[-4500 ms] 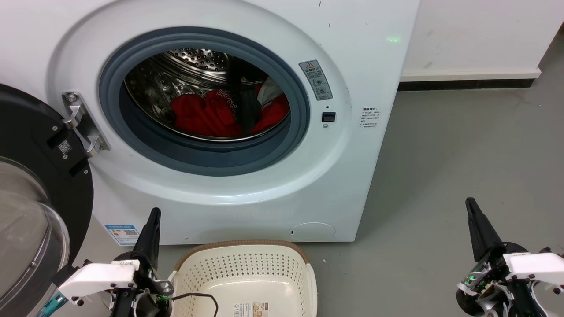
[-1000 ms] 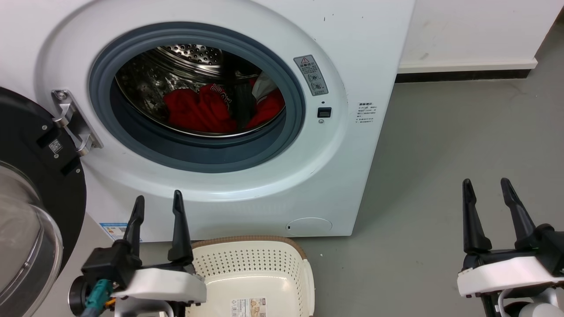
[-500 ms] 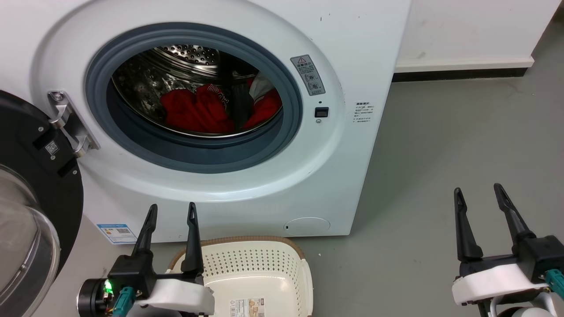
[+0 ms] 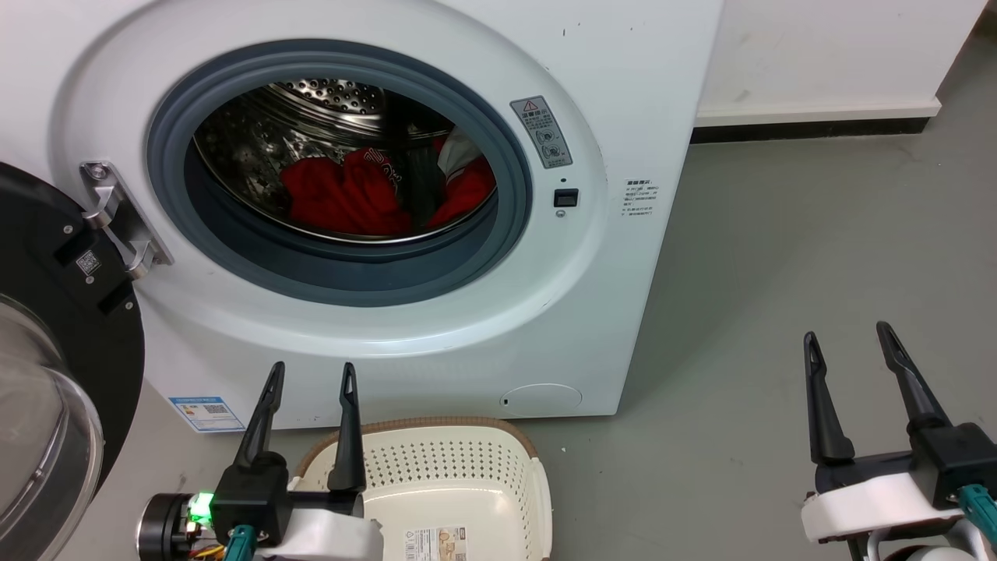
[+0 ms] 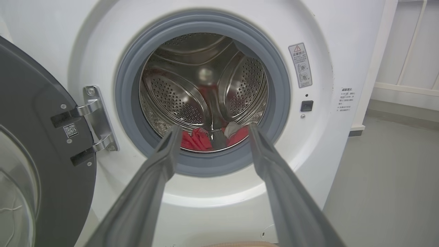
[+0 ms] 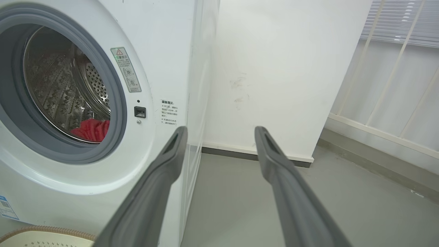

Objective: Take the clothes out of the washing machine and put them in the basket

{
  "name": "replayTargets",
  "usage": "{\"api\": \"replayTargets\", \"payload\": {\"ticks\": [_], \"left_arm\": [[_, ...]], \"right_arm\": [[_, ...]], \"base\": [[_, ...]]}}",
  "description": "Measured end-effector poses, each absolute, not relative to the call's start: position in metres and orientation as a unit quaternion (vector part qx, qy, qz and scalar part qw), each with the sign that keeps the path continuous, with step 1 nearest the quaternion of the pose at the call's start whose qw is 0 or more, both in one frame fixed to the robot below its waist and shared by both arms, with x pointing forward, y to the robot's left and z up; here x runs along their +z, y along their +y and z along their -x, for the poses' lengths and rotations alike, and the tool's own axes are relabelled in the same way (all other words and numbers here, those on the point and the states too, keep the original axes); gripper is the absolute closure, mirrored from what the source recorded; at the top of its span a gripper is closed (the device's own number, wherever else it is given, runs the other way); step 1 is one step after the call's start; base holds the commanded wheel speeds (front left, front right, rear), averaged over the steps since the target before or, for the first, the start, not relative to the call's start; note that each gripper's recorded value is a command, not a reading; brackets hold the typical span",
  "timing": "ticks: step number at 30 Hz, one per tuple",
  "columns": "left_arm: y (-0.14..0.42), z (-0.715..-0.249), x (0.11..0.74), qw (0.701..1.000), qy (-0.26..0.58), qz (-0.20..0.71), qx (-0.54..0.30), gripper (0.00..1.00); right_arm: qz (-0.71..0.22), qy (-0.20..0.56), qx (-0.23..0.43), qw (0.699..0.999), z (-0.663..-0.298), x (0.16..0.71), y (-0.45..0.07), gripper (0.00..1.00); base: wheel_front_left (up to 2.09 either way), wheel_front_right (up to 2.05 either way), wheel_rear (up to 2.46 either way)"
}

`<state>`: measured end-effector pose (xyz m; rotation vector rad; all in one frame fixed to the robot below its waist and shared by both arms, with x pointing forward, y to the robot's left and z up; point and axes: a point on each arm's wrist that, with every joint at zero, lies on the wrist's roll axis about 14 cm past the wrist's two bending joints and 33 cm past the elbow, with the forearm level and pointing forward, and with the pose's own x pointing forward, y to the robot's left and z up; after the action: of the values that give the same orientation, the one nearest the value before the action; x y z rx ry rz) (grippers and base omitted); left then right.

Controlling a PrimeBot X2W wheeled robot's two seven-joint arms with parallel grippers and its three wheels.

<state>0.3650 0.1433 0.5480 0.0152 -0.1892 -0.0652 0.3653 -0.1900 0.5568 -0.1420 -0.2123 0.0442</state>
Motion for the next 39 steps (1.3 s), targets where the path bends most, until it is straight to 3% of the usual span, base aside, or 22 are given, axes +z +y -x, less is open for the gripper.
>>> {"api": "replayTargets", "payload": {"ticks": [10, 39], "left_arm": [[0.153, -0.360, 0.546, 0.995, -0.096, 0.029, -0.026, 0.00], [0.149, -0.360, 0.536, 0.995, -0.089, -0.004, -0.054, 0.00]], "right_arm": [[0.035, -0.090, 0.004, 0.995, -0.361, 0.542, -0.202, 0.00], [0.039, -0.076, 0.003, 0.996, -0.361, 0.531, -0.204, 0.00]], "base": [[0.00, 0.00, 0.00], [0.00, 0.00, 0.00]]}}
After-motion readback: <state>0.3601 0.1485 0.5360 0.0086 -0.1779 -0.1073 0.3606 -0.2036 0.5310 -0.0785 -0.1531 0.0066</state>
